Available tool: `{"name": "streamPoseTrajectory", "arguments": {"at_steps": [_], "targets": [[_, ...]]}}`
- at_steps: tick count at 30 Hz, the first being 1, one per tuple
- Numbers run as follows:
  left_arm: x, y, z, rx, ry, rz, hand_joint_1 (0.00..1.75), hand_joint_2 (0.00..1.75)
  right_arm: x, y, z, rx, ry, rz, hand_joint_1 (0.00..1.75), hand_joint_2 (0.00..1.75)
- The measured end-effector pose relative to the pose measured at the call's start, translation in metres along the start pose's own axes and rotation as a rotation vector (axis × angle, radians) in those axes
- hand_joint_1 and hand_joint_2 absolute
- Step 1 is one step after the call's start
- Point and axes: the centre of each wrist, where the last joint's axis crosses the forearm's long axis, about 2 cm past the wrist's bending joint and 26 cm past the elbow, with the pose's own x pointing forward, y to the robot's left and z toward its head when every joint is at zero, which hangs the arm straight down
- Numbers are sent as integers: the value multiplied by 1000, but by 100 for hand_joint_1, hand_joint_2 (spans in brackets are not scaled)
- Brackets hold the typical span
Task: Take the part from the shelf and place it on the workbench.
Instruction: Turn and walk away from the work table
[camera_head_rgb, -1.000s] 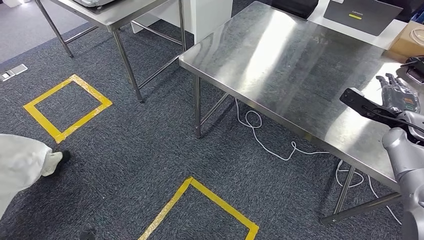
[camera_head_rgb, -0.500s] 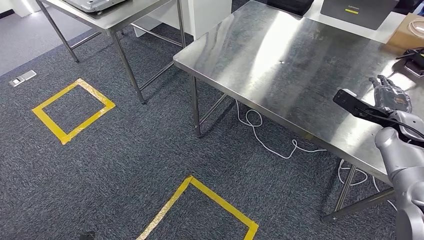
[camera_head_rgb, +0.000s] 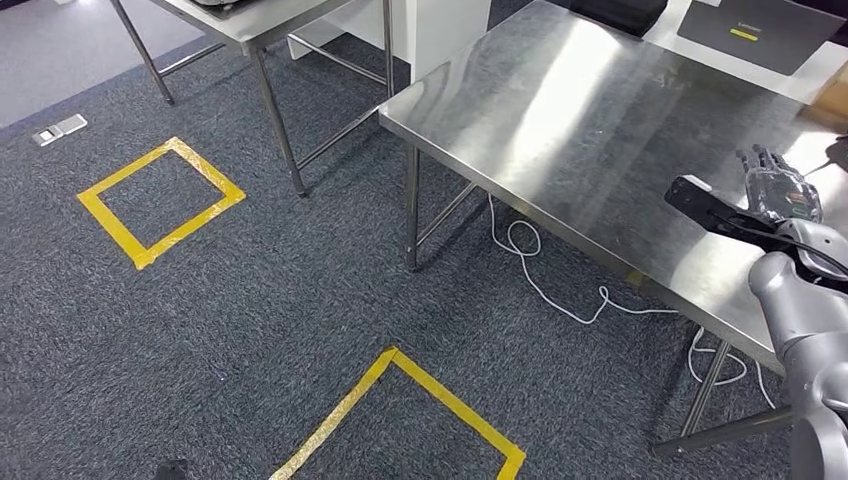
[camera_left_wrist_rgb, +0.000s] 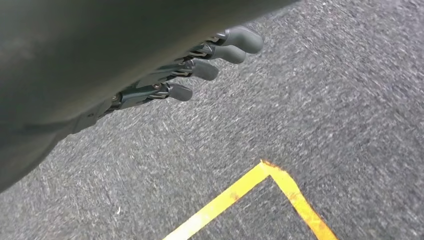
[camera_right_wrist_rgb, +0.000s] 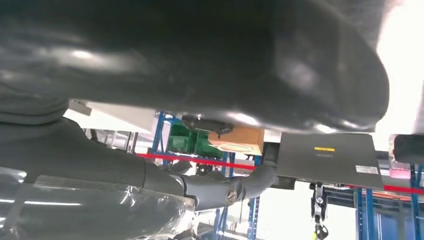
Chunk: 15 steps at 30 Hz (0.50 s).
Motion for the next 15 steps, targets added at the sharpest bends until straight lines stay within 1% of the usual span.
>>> {"name": "streamPoseTrajectory", "arguments": {"at_steps": [4,9,15], "targets": [[0,0,0,-3,-2,-4,0,0,-3,8,5,18,5,8,0,0],[-1,0,0,-5,0,-7,0,0,-7,8,5,15,10,16,0,0],[-1,1,0,-5,1,-9,0,0,-4,8,5,9,2,16,0,0]]}}
